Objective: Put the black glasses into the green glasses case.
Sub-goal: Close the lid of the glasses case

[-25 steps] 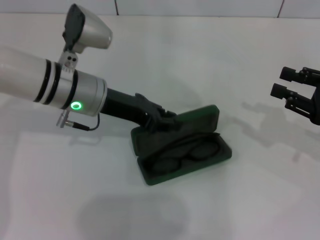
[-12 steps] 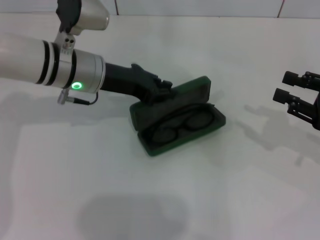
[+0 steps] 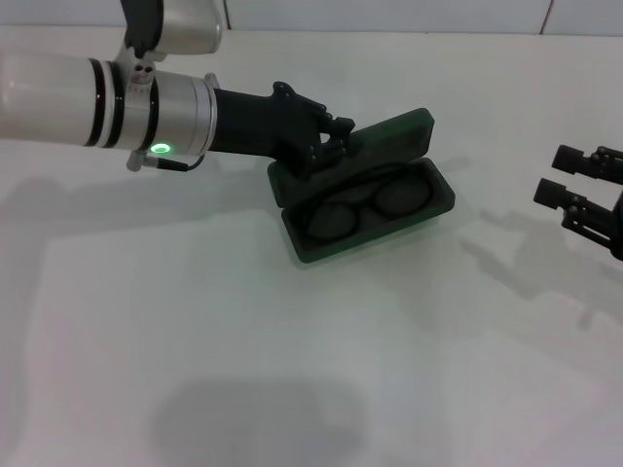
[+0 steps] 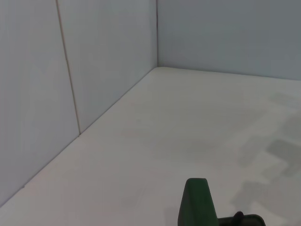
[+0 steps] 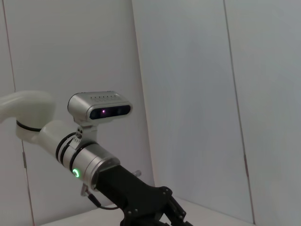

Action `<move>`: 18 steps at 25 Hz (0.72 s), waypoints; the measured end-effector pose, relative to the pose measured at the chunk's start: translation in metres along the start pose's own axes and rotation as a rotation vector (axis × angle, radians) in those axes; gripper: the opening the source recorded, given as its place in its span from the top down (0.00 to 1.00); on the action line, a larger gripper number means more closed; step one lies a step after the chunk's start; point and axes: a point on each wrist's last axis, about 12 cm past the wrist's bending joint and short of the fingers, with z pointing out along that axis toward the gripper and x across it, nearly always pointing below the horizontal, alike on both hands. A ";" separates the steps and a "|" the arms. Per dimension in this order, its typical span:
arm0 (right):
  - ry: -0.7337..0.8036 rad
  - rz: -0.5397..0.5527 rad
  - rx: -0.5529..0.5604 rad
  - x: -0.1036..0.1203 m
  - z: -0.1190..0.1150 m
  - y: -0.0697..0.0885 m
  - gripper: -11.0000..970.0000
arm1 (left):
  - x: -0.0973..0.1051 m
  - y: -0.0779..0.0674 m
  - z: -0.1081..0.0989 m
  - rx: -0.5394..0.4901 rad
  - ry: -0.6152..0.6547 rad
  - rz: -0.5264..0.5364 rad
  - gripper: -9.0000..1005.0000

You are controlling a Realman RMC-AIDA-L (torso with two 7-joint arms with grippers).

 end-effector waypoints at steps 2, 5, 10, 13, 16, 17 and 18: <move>0.001 0.001 -0.001 0.000 0.000 0.000 0.52 | 0.000 0.000 0.000 0.001 0.002 0.008 0.72; 0.003 0.000 -0.004 0.000 0.001 0.000 0.52 | 0.002 -0.001 0.001 0.005 0.024 0.034 0.69; 0.004 -0.004 -0.005 -0.001 0.003 -0.001 0.52 | 0.006 -0.006 0.006 0.030 0.090 0.091 0.66; 0.005 -0.006 -0.007 -0.001 0.004 -0.001 0.52 | 0.003 -0.004 0.008 0.017 0.077 0.088 0.64; 0.005 -0.007 -0.009 -0.002 0.005 -0.002 0.52 | -0.005 0.001 0.009 -0.022 0.018 0.035 0.63; 0.004 -0.007 -0.009 -0.002 0.005 -0.002 0.52 | -0.007 0.003 0.008 -0.038 -0.002 0.008 0.62; 0.004 -0.008 -0.009 -0.002 0.005 -0.002 0.52 | -0.009 0.006 0.007 -0.052 -0.020 -0.017 0.62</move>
